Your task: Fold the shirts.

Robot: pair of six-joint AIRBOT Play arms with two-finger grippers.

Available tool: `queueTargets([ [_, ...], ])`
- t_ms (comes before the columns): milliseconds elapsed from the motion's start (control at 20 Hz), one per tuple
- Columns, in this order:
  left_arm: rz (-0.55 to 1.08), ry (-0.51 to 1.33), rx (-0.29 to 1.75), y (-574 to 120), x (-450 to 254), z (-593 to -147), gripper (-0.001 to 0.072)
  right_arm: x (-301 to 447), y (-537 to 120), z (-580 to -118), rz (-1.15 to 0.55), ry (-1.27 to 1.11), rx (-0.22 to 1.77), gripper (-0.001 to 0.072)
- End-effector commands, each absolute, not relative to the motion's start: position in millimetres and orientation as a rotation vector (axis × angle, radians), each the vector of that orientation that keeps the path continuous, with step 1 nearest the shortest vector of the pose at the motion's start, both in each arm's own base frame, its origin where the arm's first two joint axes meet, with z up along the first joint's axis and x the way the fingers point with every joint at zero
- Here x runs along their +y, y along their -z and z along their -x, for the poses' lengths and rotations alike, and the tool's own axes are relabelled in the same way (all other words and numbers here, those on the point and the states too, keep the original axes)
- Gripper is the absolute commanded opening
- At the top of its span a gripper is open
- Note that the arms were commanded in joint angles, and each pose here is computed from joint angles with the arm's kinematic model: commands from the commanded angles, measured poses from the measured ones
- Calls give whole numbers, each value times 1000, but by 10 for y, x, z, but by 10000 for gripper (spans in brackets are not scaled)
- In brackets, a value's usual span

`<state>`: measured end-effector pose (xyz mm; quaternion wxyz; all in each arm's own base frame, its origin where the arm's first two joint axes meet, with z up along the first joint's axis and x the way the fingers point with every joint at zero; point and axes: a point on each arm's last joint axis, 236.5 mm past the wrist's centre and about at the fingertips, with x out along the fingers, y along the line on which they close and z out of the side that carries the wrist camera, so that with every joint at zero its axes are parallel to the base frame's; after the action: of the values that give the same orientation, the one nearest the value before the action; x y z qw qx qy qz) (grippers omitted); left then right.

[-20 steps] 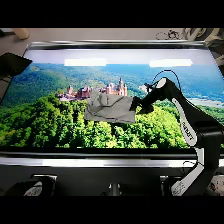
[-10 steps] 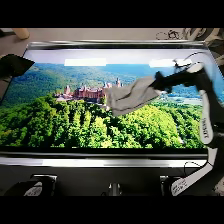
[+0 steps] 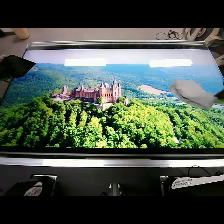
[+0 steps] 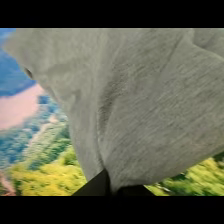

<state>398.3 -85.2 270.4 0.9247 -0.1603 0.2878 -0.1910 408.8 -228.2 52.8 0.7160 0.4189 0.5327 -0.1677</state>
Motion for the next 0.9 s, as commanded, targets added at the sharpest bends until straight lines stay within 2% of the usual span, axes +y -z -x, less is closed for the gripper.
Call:
queueTargets([
  [0,328,393,590,-2711,-855,-3973,21,-2704,-139,-3162,-908,668,1402,21],
  [100,327,393,590,-2709,-855,-3972,21,-2694,106,-2800,-953,767,1473,22],
  [200,327,393,591,-2708,-855,-3973,21,-2692,286,-2506,-986,862,1460,22],
  [350,328,393,590,-2709,-855,-3976,21,-2461,544,-2161,-1015,899,1507,21],
  [600,328,393,588,-2715,-854,-3975,21,-2224,880,-1721,-974,935,1638,20],
  [700,328,393,588,-2715,-854,-3975,21,-2284,868,-1596,-896,935,1679,20],
  [850,328,392,588,-2714,-852,-3977,21,-2409,797,-1548,-845,989,1650,22],
])
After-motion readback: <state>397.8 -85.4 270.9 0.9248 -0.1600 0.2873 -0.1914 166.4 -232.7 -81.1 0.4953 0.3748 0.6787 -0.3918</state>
